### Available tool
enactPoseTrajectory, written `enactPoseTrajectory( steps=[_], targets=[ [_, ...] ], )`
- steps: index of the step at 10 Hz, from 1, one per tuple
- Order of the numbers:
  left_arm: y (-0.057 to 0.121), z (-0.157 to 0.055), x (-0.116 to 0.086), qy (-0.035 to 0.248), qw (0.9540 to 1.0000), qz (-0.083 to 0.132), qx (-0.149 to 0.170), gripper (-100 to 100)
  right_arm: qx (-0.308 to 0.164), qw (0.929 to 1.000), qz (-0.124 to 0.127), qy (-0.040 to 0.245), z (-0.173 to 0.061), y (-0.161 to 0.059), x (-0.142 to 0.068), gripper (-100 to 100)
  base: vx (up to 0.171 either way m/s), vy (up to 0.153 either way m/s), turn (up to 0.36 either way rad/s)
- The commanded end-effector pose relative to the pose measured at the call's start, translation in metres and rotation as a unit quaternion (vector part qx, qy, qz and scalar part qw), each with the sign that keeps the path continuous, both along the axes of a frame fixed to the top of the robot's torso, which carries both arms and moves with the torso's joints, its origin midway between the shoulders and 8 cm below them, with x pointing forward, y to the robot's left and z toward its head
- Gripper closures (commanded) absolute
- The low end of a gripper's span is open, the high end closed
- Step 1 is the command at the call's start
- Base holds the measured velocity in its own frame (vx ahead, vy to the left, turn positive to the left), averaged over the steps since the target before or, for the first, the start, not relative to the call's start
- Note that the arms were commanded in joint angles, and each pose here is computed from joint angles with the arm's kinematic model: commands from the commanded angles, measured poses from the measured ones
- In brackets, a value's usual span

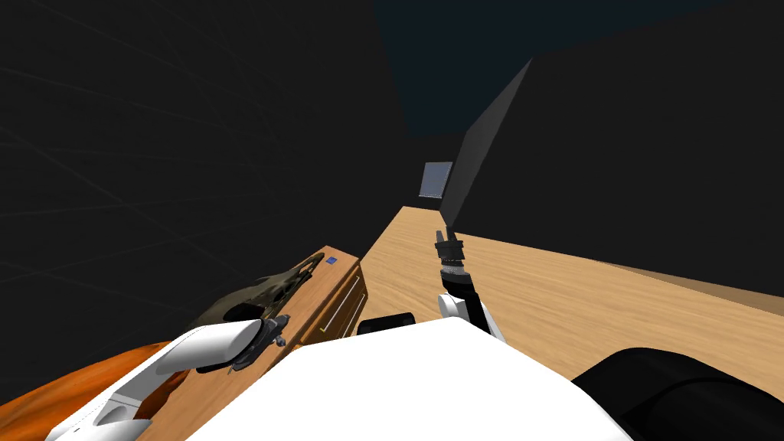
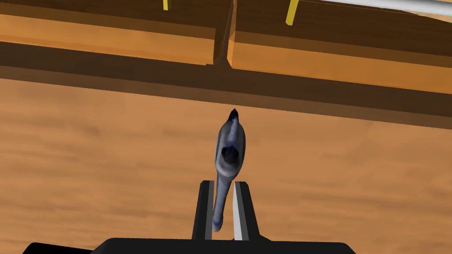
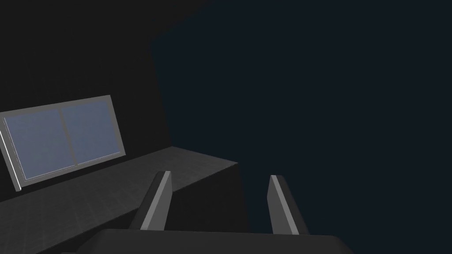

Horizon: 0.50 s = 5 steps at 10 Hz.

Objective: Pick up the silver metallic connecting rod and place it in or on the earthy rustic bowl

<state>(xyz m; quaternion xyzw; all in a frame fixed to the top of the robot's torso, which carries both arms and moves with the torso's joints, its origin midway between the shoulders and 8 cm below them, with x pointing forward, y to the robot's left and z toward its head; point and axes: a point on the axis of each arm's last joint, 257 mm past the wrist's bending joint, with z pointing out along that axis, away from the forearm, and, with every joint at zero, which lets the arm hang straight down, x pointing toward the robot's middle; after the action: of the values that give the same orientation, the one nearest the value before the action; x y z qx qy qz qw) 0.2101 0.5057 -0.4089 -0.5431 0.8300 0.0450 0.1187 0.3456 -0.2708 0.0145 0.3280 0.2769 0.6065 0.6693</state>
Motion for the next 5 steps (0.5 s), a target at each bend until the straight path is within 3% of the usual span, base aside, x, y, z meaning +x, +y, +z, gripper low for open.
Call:
enactPoseTrajectory(
  steps=[1, 5],
  targets=[
    [0.002, 0.007, -0.002, -0.001, 1.0000, 0.008, 0.000, 100, 0.000, 1.0000, 0.000, 0.000, 0.000, 0.000, 0.000, 0, -0.041, -0.200, 0.119],
    [0.009, 0.036, -0.007, -0.007, 0.9996, 0.026, 0.007, 100, 0.000, 1.0000, 0.000, 0.000, 0.000, 0.000, 0.000, 0, -0.068, -0.175, 0.169]
  ],
)
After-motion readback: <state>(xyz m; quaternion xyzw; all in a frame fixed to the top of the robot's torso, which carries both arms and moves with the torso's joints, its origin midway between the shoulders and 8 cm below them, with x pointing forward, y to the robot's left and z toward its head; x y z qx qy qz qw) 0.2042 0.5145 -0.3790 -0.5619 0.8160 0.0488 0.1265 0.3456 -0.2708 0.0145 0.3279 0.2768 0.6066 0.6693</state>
